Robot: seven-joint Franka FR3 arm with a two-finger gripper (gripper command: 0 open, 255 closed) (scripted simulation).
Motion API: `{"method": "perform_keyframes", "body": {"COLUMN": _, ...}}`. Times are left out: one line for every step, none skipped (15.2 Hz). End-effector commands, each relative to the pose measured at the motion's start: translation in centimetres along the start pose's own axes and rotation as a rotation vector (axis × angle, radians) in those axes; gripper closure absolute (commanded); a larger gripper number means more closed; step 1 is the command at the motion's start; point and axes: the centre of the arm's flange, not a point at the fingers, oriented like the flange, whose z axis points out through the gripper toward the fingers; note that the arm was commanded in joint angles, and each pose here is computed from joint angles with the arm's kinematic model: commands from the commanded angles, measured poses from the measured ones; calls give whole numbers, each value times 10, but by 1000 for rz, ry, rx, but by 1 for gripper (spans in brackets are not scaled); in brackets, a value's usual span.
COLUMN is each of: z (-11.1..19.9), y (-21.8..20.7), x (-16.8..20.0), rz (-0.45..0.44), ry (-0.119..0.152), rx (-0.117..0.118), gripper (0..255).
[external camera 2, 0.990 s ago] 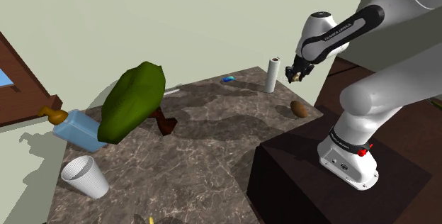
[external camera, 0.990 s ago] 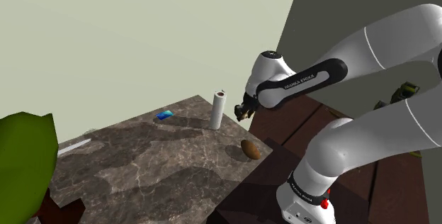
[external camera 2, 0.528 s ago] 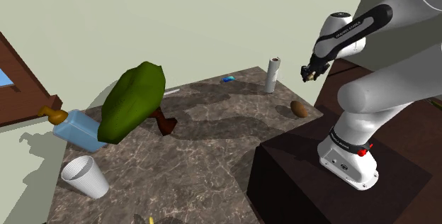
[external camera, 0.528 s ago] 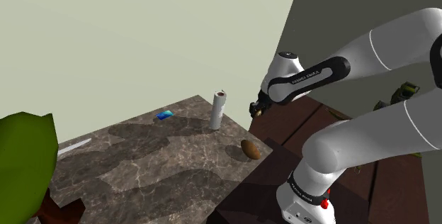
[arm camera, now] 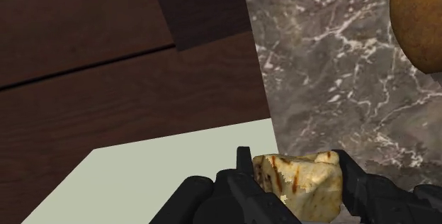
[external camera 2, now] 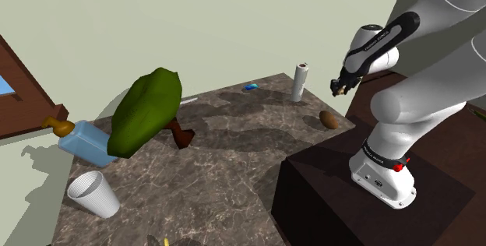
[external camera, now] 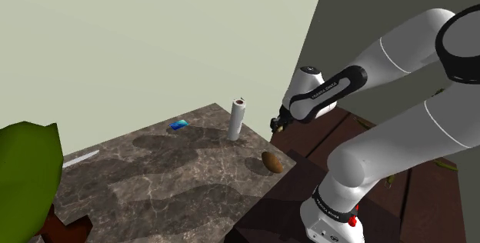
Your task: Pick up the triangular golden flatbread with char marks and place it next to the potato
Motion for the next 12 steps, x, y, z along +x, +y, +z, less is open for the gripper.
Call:
{"method": "perform_keyframes", "body": {"z": 11, "y": -2, "x": -1, "rz": 0, "ry": 1, "rx": 0, "gripper": 255}}
{"method": "perform_keyframes", "body": {"z": 16, "y": -2, "x": -2, "rz": 0, "ry": 1, "rx": 0, "gripper": 255}}
{"method": "perform_keyframes", "body": {"z": 21, "y": -2, "x": -3, "rz": 0, "ry": 1, "rx": 0, "gripper": 255}}
{"method": "perform_keyframes", "body": {"z": 26, "y": -3, "x": -4, "rz": 0, "ry": 1, "rx": 0, "gripper": 255}}
{"method": "perform_keyframes", "body": {"z": 31, "y": -3, "x": -5, "rz": 0, "ry": 1, "rx": 0, "gripper": 255}}
{"method": "perform_keyframes", "body": {"z": 37, "y": -4, "x": -6, "rz": 0, "ry": 1, "rx": 0, "gripper": 255}}
{"method": "perform_keyframes", "body": {"z": 42, "y": -4, "x": -7, "rz": 0, "ry": 1, "rx": 0, "gripper": 255}}
{"method": "perform_keyframes", "body": {"z": 47, "y": -4, "x": -8, "rz": 0, "ry": 1, "rx": 0, "gripper": 255}}
{"method": "perform_keyframes", "body": {"z": 52, "y": -5, "x": -9, "rz": 0, "ry": 1, "rx": 0, "gripper": 255}}
{"method": "perform_keyframes", "body": {"z": 57, "y": -5, "x": -10, "rz": 0, "ry": 1, "rx": 0, "gripper": 255}}
{"method": "perform_keyframes", "body": {"z": 62, "y": -6, "x": -11, "rz": 0, "ry": 1, "rx": 0, "gripper": 255}}
{"method": "perform_keyframes", "body": {"z": 68, "y": -6, "x": -12, "rz": 0, "ry": 1, "rx": 0, "gripper": 255}}
